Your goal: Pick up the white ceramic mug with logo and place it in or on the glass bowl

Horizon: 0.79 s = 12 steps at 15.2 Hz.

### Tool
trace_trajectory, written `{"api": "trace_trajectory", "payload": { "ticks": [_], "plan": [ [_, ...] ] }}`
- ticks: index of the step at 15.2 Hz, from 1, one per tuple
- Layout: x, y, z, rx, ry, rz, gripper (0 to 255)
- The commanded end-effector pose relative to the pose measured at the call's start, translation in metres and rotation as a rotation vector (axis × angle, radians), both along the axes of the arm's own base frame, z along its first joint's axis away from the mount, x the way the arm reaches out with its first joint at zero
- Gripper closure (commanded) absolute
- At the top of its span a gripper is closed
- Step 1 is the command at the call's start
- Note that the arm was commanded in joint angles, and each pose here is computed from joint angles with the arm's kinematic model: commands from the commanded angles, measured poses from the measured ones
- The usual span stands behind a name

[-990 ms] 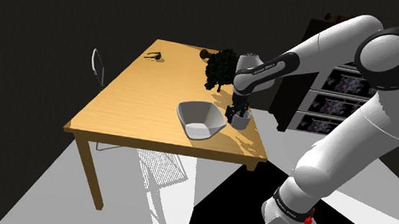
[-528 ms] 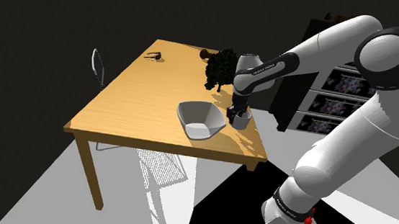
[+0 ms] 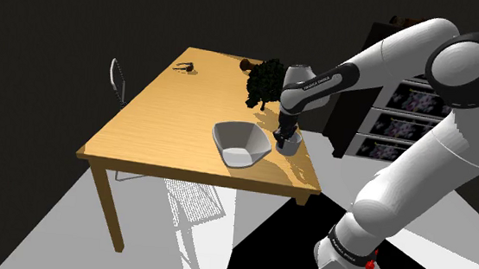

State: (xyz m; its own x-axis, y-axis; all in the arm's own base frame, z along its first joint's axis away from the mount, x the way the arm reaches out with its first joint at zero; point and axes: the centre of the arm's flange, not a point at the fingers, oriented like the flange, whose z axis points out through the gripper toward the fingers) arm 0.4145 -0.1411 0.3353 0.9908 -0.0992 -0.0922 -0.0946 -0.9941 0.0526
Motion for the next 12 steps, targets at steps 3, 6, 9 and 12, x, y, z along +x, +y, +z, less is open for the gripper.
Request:
{"api": "trace_trajectory", "payload": {
  "ticks": [3,6,9,12],
  "plan": [
    [0.0,0.0,0.01,0.0,0.0,0.0,255],
    [0.0,0.0,0.026,0.0,0.0,0.0,255],
    [0.0,0.0,0.042,0.0,0.0,0.0,255],
    [0.0,0.0,0.058,0.0,0.0,0.0,255]
  ]
}}
